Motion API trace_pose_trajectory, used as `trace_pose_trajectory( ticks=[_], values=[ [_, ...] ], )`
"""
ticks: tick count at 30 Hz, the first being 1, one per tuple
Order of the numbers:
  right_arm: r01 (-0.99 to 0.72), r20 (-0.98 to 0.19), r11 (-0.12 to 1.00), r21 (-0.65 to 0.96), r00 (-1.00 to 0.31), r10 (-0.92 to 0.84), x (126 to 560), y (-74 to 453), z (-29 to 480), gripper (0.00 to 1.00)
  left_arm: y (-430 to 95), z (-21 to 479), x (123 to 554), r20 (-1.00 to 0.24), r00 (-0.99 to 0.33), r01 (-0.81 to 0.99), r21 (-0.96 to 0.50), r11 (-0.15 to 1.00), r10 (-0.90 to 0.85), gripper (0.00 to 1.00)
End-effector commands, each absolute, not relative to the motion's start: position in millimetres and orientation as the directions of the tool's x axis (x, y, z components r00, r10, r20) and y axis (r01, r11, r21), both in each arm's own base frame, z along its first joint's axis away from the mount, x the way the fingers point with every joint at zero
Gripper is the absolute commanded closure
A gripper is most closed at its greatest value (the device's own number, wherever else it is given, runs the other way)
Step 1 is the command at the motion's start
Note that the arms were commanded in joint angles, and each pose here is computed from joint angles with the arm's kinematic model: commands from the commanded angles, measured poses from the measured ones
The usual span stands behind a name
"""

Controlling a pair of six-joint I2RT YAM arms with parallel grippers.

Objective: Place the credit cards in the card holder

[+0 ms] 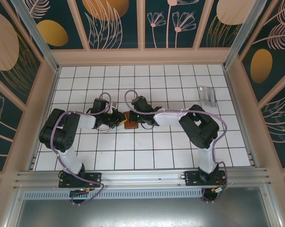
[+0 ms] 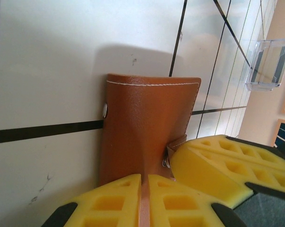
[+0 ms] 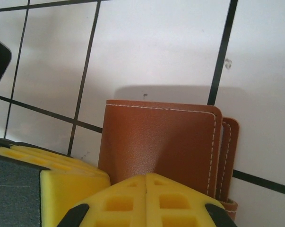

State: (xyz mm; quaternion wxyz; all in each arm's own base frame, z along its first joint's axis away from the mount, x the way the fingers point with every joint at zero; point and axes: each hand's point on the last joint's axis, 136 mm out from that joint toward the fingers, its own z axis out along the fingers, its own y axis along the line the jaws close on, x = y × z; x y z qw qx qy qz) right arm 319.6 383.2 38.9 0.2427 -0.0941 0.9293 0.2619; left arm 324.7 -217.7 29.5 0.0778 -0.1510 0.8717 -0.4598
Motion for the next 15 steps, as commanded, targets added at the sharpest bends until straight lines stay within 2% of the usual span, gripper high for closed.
trace_pose_trajectory(
  ticks=[1, 11, 15],
  values=[
    [-0.374, -0.413, 0.883, 0.283, -0.879, -0.240, 270, 359, -29, 1.00, -216, 12, 313, 0.062, -0.940, -0.247, -0.804, 0.541, -0.337, 0.85],
    [-0.486, -0.457, 0.845, 0.223, -0.818, -0.350, 248, 336, -49, 1.00, -213, 4, 311, 0.075, -0.930, -0.273, -0.797, 0.539, -0.361, 0.85],
    [-0.506, -0.449, 0.802, 0.318, -0.825, -0.343, 236, 329, -60, 1.00, -212, 3, 311, 0.077, -0.927, -0.281, -0.792, 0.542, -0.368, 0.85]
  ],
)
